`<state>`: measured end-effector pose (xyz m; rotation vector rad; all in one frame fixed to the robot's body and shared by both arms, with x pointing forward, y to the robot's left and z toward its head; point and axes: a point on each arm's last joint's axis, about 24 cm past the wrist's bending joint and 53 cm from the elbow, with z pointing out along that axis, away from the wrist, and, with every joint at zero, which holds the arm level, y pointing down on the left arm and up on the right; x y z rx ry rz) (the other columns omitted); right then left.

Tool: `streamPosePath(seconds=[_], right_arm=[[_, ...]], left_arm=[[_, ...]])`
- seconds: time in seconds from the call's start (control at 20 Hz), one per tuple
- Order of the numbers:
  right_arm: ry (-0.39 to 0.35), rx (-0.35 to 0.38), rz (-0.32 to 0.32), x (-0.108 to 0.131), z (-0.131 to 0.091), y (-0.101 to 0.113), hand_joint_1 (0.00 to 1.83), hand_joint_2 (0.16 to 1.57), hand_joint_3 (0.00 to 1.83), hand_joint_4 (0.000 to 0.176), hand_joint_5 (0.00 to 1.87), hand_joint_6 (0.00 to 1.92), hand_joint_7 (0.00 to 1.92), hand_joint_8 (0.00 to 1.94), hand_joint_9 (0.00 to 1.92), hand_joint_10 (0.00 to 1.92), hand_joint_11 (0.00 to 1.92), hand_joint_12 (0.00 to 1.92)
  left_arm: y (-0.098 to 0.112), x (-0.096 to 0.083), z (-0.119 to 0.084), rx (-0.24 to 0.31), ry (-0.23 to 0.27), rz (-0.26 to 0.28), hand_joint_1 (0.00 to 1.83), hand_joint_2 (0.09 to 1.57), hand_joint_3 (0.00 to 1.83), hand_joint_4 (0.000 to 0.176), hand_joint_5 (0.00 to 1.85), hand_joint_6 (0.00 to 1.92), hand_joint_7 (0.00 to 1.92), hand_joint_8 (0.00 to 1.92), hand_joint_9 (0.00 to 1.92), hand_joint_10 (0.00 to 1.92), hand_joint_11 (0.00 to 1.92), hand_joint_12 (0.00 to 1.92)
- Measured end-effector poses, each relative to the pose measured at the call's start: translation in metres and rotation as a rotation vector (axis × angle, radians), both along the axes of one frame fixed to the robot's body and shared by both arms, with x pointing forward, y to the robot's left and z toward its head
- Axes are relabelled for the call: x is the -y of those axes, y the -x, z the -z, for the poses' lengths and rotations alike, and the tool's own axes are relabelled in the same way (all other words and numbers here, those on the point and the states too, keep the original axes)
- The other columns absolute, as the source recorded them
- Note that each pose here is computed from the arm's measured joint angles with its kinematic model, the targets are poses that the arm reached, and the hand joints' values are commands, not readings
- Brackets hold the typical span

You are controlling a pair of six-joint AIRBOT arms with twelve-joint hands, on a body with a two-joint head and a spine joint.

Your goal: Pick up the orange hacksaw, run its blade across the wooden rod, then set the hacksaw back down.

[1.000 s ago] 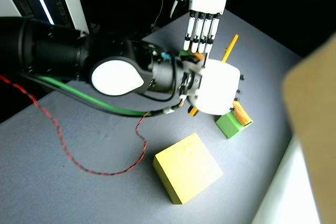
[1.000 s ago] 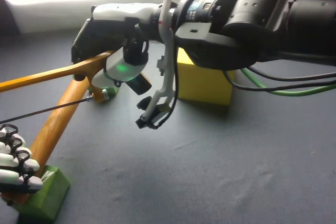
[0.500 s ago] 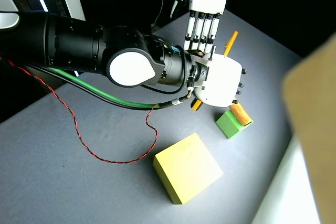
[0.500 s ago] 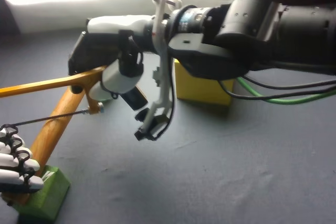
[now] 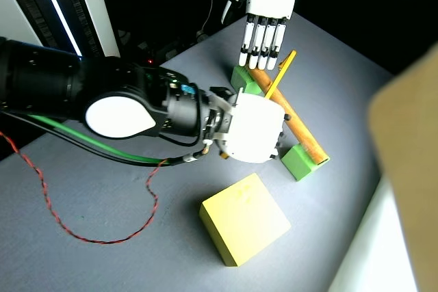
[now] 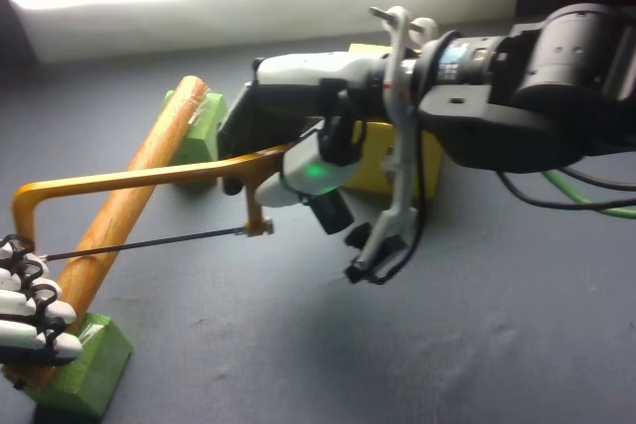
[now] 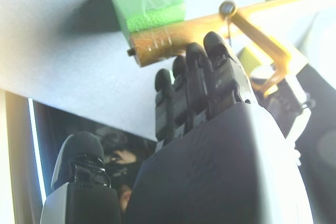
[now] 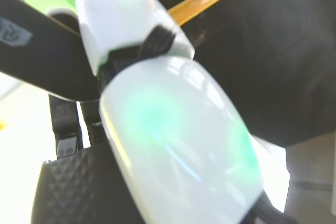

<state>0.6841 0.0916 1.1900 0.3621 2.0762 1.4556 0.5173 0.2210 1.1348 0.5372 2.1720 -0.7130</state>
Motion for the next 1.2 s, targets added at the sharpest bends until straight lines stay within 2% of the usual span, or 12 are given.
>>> streamPosePath(seconds=[0.05, 0.15, 0.2, 0.25, 0.35, 0.4, 0.45, 0.55, 0.85, 0.95, 1.1, 1.2], right_arm=[[0.005, -0.002, 0.008, 0.006, 0.002, -0.001, 1.23, 1.19, 0.0, 0.0, 0.86, 1.03, 0.82, 1.39, 0.7, 1.37, 0.55, 1.67], [0.018, -0.006, 0.018, 0.016, 0.008, -0.001, 1.2, 1.2, 0.0, 0.0, 0.85, 1.06, 0.82, 1.4, 0.71, 1.28, 0.56, 1.66], [0.029, -0.014, 0.021, 0.021, 0.013, 0.0, 1.32, 1.19, 0.0, 0.0, 0.86, 1.0, 0.83, 1.33, 0.75, 1.46, 0.57, 1.66], [0.035, -0.02, 0.021, 0.024, 0.016, 0.002, 1.34, 1.18, 0.0, 0.0, 0.86, 0.98, 0.82, 1.31, 0.76, 1.5, 0.58, 1.66], [0.048, -0.03, 0.02, 0.03, 0.02, 0.008, 1.21, 1.2, 0.0, 0.0, 0.84, 1.05, 0.82, 1.42, 0.71, 1.32, 0.57, 1.67], [0.049, -0.031, 0.021, 0.032, 0.02, 0.009, 1.33, 1.18, 0.0, 0.0, 0.86, 0.97, 0.85, 1.3, 0.77, 1.45, 0.59, 1.65], [0.049, -0.031, 0.025, 0.036, 0.019, 0.009, 1.35, 1.17, 0.0, 0.0, 0.86, 0.98, 0.85, 1.27, 0.8, 1.46, 0.61, 1.63], [0.056, -0.017, 0.039, 0.049, 0.016, 0.007, 1.22, 1.18, 0.0, 0.0, 0.87, 1.02, 0.85, 1.37, 0.75, 1.28, 0.6, 1.64], [0.048, 0.086, 0.076, 0.086, -0.022, 0.001, 1.21, 1.18, 0.0, 0.0, 0.88, 1.0, 0.86, 1.38, 0.74, 1.28, 0.59, 1.66], [0.093, 0.126, 0.063, 0.092, -0.019, 0.005, 1.21, 1.18, 0.0, 0.0, 0.88, 1.0, 0.85, 1.38, 0.73, 1.28, 0.57, 1.66], [0.136, 0.162, 0.041, 0.096, -0.004, 0.01, 1.2, 1.2, 0.0, 0.0, 0.86, 1.02, 0.81, 1.45, 0.69, 1.34, 0.55, 1.68], [0.206, 0.276, -0.011, 0.093, 0.005, 0.016, 1.2, 1.2, 0.0, 0.0, 0.85, 1.04, 0.83, 1.41, 0.72, 1.3, 0.58, 1.66]], left_arm=[[0.0, 0.0, 0.0, 0.0, 0.0, 0.0, 0.22, 1.19, 0.0, 0.009, 0.24, 0.0, 0.22, 0.0, 0.19, 0.0, 0.0, 0.39], [0.0, 0.0, 0.0, 0.0, 0.0, 0.0, 0.22, 1.19, 0.0, 0.007, 0.24, 0.0, 0.22, 0.0, 0.2, 0.0, 0.0, 0.39], [0.0, 0.0, 0.0, 0.0, 0.001, 0.001, 0.23, 1.19, 0.0, 0.006, 0.26, 0.0, 0.24, 0.01, 0.21, 0.01, 0.0, 0.41], [0.0, 0.0, 0.0, 0.0, 0.0, 0.0, 0.23, 1.19, 0.0, 0.002, 0.26, 0.0, 0.24, 0.0, 0.21, 0.0, 0.0, 0.39], [0.0, 0.0, 0.0, 0.0, 0.0, 0.0, 0.22, 1.19, 0.0, 0.008, 0.26, 0.0, 0.23, 0.0, 0.21, 0.0, 0.0, 0.4], [0.0, 0.0, 0.0, 0.0, 0.0, 0.0, 0.23, 1.19, 0.0, 0.007, 0.26, 0.0, 0.24, 0.0, 0.21, 0.0, 0.0, 0.42], [0.0, 0.0, 0.0, 0.0, 0.0, 0.0, 0.24, 1.18, 0.0, 0.006, 0.28, 0.0, 0.25, 0.0, 0.23, 0.0, 0.0, 0.46], [0.0, 0.0, 0.0, 0.0, 0.0, 0.0, 0.23, 1.18, 0.0, 0.008, 0.29, 0.0, 0.26, 0.01, 0.24, 0.01, 0.0, 0.48], [0.0, 0.0, 0.0, 0.0, 0.003, 0.0, 0.23, 1.19, 0.0, 0.008, 0.27, 0.0, 0.24, 0.0, 0.22, 0.0, 0.0, 0.44], [0.0, 0.0, 0.0, 0.0, 0.003, 0.0, 0.21, 1.2, 0.0, 0.009, 0.24, 0.0, 0.22, 0.0, 0.19, 0.0, 0.0, 0.38], [0.0, 0.0, 0.0, 0.0, 0.0, 0.001, 0.22, 1.19, 0.0, 0.014, 0.27, 0.0, 0.24, 0.0, 0.22, 0.0, 0.0, 0.42], [-0.001, 0.001, -0.001, 0.012, -0.001, 0.006, 0.23, 1.19, 0.0, 0.01, 0.27, 0.0, 0.23, 0.0, 0.22, 0.0, 0.0, 0.44]])
